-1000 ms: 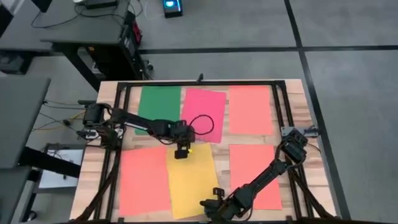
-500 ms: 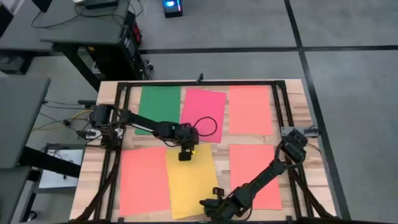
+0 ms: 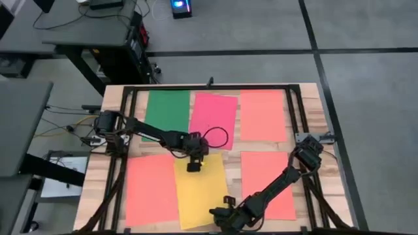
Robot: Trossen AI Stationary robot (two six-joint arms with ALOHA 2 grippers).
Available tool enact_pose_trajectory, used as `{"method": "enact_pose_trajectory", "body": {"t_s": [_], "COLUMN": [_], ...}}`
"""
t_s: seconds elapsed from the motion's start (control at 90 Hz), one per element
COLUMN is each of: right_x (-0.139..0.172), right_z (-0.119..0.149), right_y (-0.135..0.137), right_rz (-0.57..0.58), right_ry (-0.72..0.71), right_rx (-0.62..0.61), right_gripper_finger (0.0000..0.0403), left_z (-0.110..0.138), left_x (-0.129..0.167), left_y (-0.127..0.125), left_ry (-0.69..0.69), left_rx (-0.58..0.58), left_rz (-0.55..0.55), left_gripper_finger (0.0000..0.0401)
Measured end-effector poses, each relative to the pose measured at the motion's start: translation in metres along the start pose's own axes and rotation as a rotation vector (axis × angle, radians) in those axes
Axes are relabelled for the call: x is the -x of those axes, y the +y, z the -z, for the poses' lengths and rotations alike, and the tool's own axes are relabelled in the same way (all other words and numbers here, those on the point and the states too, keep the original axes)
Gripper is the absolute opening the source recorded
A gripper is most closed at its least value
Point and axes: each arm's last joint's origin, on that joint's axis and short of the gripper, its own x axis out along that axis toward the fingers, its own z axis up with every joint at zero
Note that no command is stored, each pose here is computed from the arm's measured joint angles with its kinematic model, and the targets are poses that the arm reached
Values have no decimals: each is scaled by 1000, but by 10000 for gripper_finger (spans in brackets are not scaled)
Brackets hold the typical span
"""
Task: Organize paper
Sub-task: Stack the yellow paper on top of the yellow paper
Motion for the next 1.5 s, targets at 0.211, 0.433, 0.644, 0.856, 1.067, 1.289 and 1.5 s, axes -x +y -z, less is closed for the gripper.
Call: {"method": "enact_pose_trajectory", "body": {"t_s": [0.211,0.433,0.644,0.856,1.067,1.289,1.5], "right_x": [0,2,8,13,27,56,81], "right_z": [0,-2,-3,-3,-11,-23,-27], "right_y": [0,3,8,12,12,10,-11], "right_rz": [0,-22,-47,-58,-58,11,234], "right_ry": [-1,-21,-45,-58,-80,-138,-120], "right_rx": [-5,-6,6,43,70,128,129], "right_gripper_finger": [0,0,0,0,0,0,0], "left_z": [-2,-21,-41,-46,-20,32,65], "left_x": [1,10,30,80,127,126,108], "left_y": [0,0,1,-7,-36,-71,-99], "left_ry": [3,-41,-36,-93,-91,-64,-40], "left_rx": [0,-18,-37,-45,2,136,232], "left_rz": [-6,-9,-18,-103,-135,-94,-46], "left_gripper_finger": [0,0,0,0,0,0,0]}}
